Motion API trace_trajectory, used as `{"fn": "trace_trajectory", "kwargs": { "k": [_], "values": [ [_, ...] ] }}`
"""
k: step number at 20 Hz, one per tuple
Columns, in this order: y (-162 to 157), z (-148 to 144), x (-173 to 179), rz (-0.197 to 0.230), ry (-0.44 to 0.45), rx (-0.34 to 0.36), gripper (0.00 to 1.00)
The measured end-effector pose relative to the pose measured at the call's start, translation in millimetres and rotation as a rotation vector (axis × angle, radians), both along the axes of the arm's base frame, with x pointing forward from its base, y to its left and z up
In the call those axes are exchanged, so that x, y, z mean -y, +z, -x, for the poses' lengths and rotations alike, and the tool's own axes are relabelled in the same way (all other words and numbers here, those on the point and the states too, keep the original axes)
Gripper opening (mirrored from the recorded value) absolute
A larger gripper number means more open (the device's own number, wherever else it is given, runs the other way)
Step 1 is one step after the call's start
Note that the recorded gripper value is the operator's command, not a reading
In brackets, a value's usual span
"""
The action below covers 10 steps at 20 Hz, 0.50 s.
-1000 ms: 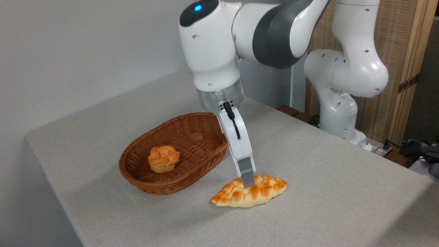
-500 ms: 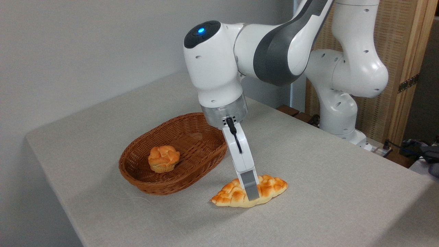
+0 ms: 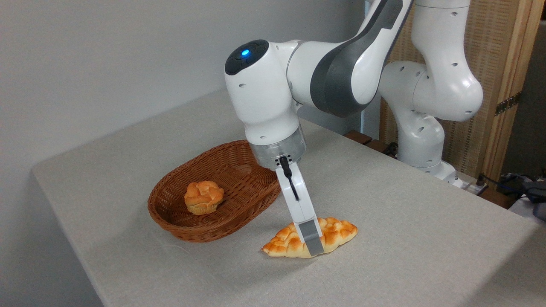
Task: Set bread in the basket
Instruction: 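Close the gripper on the middle of the braided bread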
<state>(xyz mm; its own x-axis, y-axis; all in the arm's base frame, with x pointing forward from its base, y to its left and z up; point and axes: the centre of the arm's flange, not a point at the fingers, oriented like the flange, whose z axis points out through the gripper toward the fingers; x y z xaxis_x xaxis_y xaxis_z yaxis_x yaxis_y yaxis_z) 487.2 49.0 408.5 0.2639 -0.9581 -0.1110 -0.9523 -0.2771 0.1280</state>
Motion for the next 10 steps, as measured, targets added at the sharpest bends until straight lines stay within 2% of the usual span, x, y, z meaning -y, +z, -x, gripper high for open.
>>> {"fn": "trace_trajectory", "kwargs": {
  "k": [1,3,5,6,10],
  "values": [
    [-0.7,-0.7,0.4,0.0,-0.001,0.002,0.85],
    [-1.9,-1.5,1.3,0.0,-0.003,0.003,0.69],
    [-2.6,-2.1,2.4,-0.001,-0.006,0.004,0.48],
    [-2.8,-2.5,3.0,-0.001,-0.007,0.006,0.46],
    [-2.8,-2.9,3.5,-0.001,-0.008,0.008,0.46]
  ]
}}
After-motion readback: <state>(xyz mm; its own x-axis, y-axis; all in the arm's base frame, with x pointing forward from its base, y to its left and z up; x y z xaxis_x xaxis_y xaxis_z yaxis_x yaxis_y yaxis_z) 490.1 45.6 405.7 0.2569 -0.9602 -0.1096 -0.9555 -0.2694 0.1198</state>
